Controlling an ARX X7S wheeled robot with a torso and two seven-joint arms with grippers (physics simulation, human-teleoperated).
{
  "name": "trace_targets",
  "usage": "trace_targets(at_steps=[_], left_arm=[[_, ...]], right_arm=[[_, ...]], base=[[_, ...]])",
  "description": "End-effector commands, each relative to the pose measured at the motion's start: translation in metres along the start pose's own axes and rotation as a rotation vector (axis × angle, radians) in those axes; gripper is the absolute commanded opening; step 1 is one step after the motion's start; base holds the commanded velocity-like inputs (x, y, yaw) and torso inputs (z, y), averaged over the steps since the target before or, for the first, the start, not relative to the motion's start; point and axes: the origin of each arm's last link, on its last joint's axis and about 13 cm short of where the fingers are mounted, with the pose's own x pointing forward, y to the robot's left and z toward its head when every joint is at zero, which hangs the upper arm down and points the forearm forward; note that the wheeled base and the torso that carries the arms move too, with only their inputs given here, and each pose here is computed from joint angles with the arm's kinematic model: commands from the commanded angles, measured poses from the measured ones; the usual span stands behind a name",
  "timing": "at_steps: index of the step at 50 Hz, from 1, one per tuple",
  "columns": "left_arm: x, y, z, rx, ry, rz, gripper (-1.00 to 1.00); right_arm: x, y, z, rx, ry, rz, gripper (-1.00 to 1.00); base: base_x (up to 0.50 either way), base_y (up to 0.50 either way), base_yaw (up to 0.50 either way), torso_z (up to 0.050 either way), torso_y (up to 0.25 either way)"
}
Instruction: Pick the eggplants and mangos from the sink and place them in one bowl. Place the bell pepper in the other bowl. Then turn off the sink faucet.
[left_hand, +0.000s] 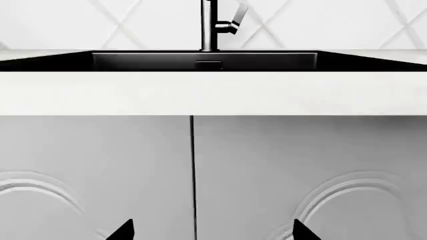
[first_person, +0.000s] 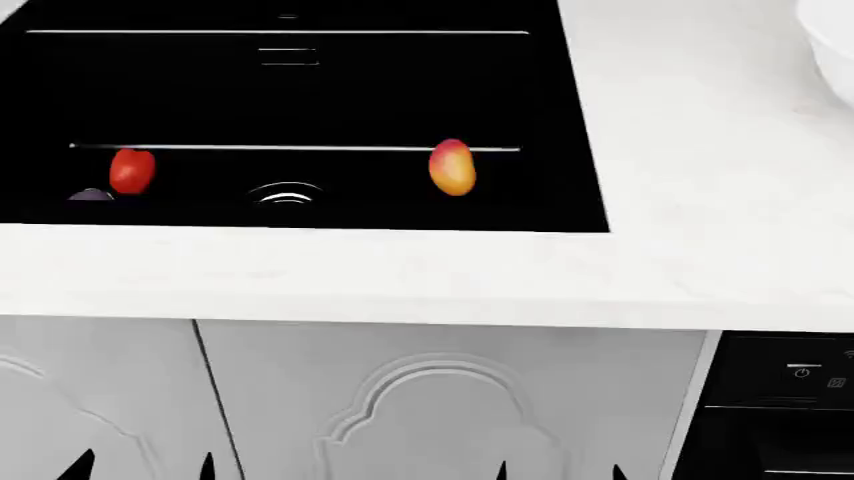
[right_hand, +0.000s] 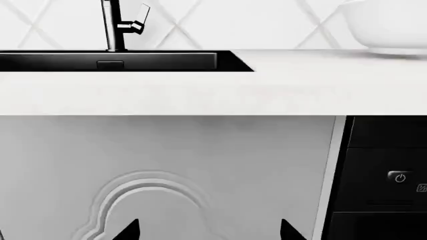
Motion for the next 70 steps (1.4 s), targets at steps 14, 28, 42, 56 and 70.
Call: trace_targets(at_steps=[14, 28, 42, 56, 70], left_arm=[[-0.0031, 0.0035, 0.0005, -0.029, 0.005, 0.015, 1.0], [-0.0013, 0.0035, 0.0005, -0.022, 0.004, 0.013, 1.0], [-0.0007, 0.0025, 0.0007, -0.022, 0.004, 0.013, 1.0], [-0.0025, 0.0035, 0.0004, -0.033, 0.008, 0.01, 1.0], [-0.002, 0.004, 0.0015, -0.01, 0.007, 0.018, 1.0]], right_arm=[[-0.0029, -0.0008, -0.0011, 0.002, 0.01, -0.008, 1.0], [-0.0009, -0.0006, -0.0003, -0.015, 0.014, -0.001, 1.0], [-0.0007, -0.0003, -0.0004, -0.019, 0.017, -0.006, 1.0], [-0.0021, -0.0004, -0.0003, -0.019, 0.012, -0.013, 1.0], [-0.0015, -0.0007, -0.0011, -0.02, 0.025, -0.023, 1.0]], base=[[0.0, 0.0, 0.0, 0.0, 0.0], [0.0, 0.13, 0.0, 0.0, 0.0], [0.0, 0.5, 0.0, 0.0, 0.0], [0.0, 0.43, 0.0, 0.0, 0.0], [0.0, 0.0, 0.0, 0.0, 0.0]])
